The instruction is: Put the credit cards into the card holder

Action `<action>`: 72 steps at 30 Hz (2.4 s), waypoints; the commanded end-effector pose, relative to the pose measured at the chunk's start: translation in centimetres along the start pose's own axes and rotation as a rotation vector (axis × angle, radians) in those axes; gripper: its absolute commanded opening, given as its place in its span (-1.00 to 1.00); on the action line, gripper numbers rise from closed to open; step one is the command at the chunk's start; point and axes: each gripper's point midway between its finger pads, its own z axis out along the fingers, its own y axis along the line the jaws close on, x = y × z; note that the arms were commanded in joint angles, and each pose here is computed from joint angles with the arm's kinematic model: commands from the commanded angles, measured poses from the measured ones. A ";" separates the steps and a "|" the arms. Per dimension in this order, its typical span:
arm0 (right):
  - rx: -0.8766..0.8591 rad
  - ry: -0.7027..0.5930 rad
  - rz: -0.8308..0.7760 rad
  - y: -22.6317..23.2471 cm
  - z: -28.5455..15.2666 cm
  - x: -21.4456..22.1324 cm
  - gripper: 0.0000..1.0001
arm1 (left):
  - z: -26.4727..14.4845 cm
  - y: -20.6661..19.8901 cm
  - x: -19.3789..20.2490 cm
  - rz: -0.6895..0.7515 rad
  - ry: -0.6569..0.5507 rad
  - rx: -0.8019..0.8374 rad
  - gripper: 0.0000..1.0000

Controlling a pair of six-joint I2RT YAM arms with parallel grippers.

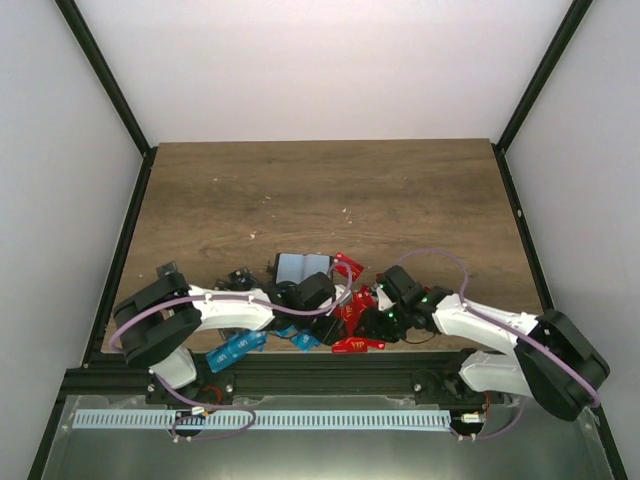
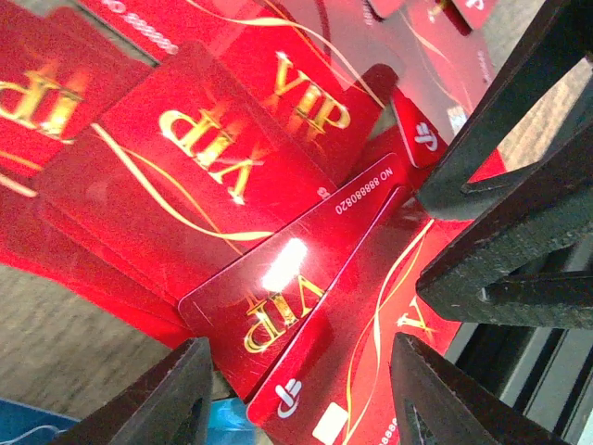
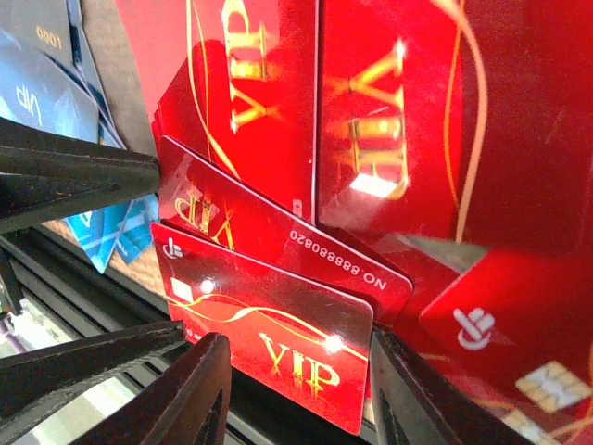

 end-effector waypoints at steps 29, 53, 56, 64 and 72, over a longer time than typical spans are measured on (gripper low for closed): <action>0.012 0.111 0.138 -2.0 -2.7 6.2 -0.03 | -2.2 -6.4 -0.2 0.076 -0.029 0.162 -0.34; -0.102 0.010 0.177 -2.8 0.8 4.6 -0.29 | 2.7 -4.8 2.9 0.044 0.087 0.183 -0.38; -0.100 0.012 0.179 -2.9 0.8 4.7 -0.48 | 2.8 -4.7 3.1 0.043 0.092 0.182 -0.38; -0.075 0.018 0.166 -2.5 -0.2 4.7 -0.98 | 2.1 -5.3 2.2 0.040 0.065 0.198 -0.38; -0.036 0.018 0.103 -1.1 -3.1 4.7 -0.99 | -3.0 -5.6 -1.9 0.027 -0.085 0.188 -0.30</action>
